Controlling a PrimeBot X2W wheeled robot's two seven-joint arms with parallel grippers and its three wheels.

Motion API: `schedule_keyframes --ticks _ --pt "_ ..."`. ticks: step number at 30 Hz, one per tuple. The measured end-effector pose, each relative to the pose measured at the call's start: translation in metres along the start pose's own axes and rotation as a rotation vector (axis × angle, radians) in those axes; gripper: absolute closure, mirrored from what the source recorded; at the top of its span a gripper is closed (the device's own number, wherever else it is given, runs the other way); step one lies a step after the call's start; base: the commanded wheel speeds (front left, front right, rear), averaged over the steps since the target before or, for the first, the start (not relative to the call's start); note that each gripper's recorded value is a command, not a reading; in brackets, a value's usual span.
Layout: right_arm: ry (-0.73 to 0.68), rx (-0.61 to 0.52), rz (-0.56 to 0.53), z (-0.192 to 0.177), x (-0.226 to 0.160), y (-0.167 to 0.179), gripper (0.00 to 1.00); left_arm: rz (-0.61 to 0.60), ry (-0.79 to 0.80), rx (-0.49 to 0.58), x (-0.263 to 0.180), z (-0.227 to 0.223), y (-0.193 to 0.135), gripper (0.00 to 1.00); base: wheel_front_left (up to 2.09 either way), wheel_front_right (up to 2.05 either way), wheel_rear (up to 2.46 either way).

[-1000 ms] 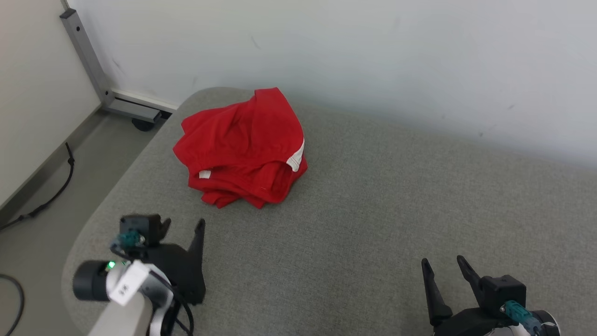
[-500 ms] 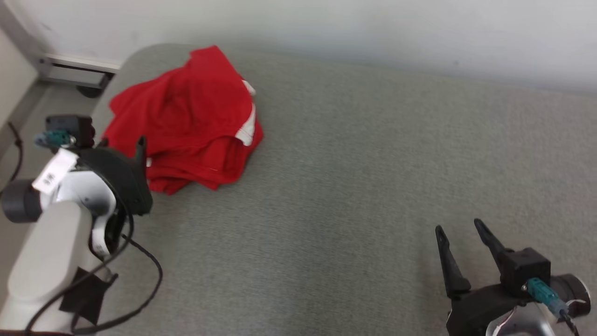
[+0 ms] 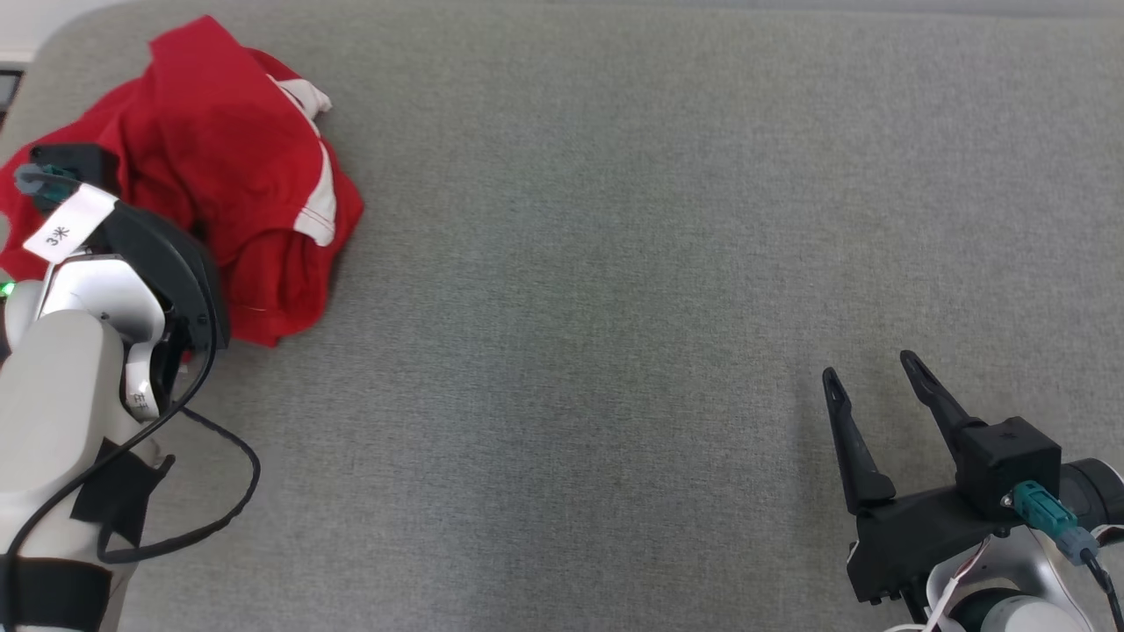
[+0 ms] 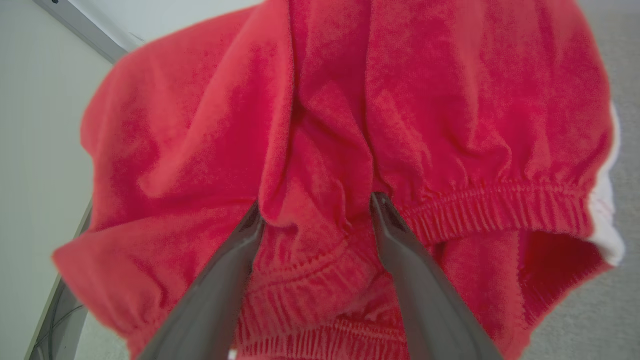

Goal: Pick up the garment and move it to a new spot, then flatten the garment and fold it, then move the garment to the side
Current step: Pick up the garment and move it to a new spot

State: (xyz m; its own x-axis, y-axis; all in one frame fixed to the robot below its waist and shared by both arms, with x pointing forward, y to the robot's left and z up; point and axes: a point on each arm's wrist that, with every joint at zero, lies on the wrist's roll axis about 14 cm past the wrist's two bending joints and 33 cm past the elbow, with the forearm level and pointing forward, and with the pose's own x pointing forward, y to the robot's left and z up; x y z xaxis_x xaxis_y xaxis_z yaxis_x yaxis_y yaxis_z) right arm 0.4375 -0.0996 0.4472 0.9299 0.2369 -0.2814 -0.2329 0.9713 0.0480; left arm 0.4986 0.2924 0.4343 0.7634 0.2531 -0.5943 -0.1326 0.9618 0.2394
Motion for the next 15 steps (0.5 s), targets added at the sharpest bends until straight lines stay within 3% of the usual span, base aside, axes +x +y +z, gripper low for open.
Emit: schedule_keyframes --ticks 1,2,15 --pt "0.006 0.002 -0.005 -0.002 0.001 -0.002 0.0 0.0 0.013 0.007 0.004 -0.003 -0.002 0.18 0.0 0.0 0.0" --pt "0.02 0.004 -0.014 -0.007 0.001 -0.005 0.0 0.004 0.04 0.029 0.01 -0.011 -0.005 1.0 0.0 0.0 0.0" --pt "0.036 0.008 -0.013 -0.008 0.004 -0.002 0.0 -0.005 -0.027 -0.004 0.003 0.015 -0.017 1.0 0.0 0.0 0.0"
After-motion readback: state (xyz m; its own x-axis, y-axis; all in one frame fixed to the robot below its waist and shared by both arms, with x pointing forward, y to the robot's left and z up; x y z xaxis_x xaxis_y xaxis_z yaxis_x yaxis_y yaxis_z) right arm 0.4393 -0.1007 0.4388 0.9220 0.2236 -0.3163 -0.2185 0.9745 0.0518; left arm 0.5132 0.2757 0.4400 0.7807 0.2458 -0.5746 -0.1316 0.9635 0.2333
